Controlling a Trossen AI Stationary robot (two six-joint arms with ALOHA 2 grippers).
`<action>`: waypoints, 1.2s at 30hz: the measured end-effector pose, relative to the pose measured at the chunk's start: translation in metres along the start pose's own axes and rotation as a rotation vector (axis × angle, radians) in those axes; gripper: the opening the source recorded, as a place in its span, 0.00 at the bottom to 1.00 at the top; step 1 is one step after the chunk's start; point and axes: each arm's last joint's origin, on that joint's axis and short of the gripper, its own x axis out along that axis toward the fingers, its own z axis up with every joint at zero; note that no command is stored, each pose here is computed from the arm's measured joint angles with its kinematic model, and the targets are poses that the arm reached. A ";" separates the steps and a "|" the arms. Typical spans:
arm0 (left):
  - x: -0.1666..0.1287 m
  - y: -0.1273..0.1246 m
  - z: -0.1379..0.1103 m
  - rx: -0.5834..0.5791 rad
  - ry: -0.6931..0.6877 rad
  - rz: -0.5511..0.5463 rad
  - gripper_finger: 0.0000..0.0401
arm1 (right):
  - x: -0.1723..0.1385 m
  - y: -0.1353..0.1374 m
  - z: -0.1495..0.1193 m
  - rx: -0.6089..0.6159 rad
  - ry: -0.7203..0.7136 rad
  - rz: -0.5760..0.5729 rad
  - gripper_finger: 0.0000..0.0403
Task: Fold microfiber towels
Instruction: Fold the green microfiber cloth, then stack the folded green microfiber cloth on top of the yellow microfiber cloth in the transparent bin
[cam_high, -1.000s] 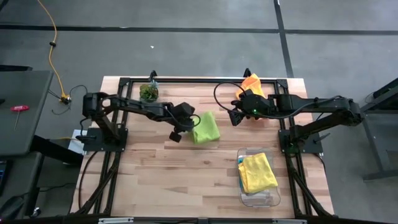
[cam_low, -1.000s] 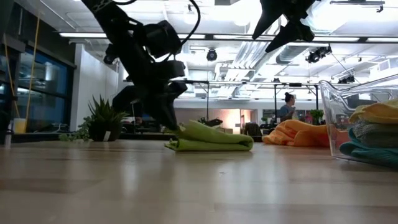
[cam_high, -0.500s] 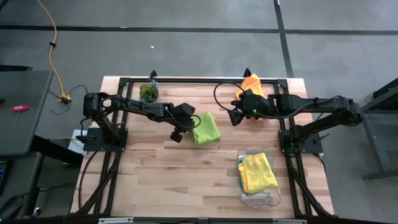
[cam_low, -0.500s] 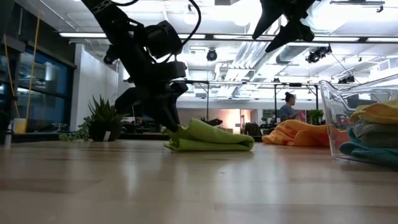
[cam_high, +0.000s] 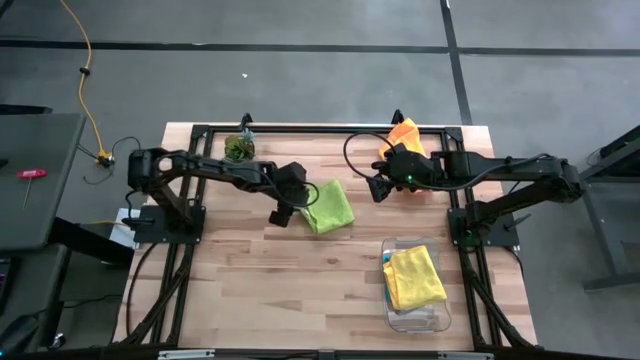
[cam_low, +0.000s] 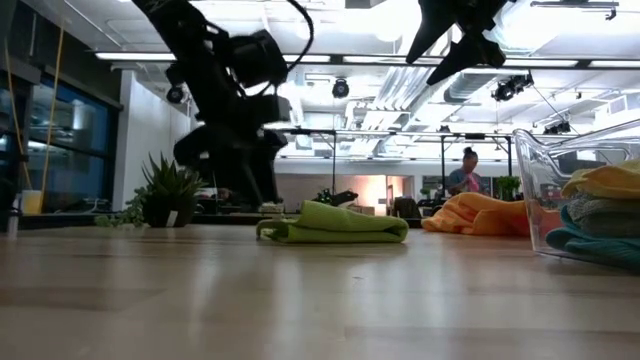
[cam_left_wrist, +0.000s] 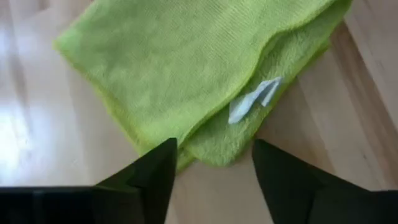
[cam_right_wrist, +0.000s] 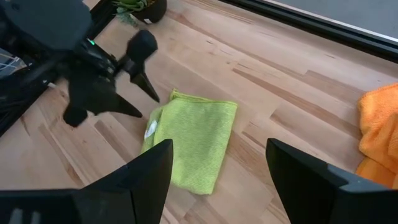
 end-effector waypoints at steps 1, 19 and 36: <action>-0.005 0.001 0.001 -0.007 0.000 0.004 0.53 | 0.000 -0.001 0.001 0.004 0.003 0.001 0.62; -0.128 -0.027 -0.007 -0.651 -0.753 -0.049 0.70 | 0.111 -0.024 0.005 0.026 0.405 0.041 0.66; -0.140 -0.084 -0.027 -0.851 -1.031 0.159 0.70 | 0.223 -0.018 -0.045 0.164 0.532 0.000 0.67</action>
